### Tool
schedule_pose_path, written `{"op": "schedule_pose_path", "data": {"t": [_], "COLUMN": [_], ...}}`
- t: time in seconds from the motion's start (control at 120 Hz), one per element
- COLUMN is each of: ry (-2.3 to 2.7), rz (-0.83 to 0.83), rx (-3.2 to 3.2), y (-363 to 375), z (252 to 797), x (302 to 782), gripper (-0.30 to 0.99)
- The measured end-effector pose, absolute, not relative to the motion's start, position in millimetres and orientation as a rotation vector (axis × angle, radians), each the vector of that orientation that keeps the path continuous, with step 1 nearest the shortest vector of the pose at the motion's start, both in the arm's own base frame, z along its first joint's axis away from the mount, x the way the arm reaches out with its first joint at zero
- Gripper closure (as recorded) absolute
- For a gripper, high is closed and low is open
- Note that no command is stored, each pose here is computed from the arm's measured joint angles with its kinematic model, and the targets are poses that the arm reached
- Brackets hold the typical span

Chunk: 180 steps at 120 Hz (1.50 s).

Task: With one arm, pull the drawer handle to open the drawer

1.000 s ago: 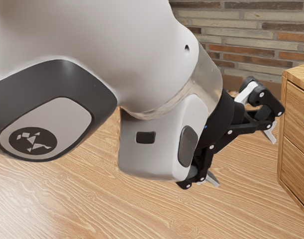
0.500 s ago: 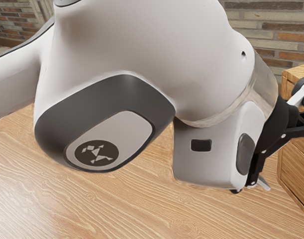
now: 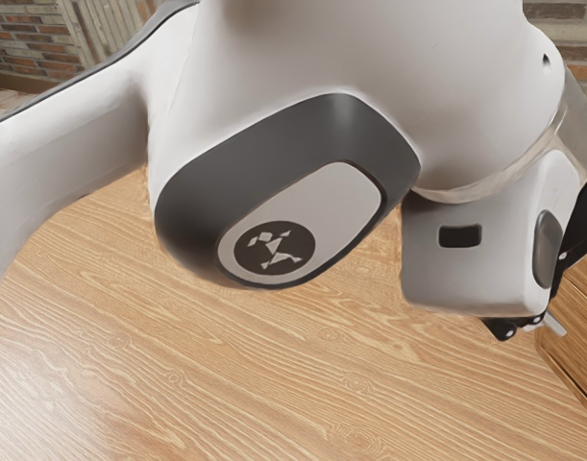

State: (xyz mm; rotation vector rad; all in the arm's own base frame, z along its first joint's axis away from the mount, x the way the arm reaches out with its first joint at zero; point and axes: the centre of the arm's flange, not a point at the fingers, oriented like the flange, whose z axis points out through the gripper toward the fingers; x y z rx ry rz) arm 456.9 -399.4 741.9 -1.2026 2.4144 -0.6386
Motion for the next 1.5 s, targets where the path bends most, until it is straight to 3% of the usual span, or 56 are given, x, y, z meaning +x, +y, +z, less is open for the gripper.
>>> {"op": "schedule_pose_path", "data": {"t": [0.375, 1.142, 1.5], "ry": [2.442, 2.423, 2.415], "rz": [-0.554, -0.535, -0.483], "rx": [-1.205, -1.240, -1.300], "y": [-410, -411, -403], "z": [726, 714, 685], "x": [467, 491, 523], "gripper": [0.00, 0.00, 0.00]}}
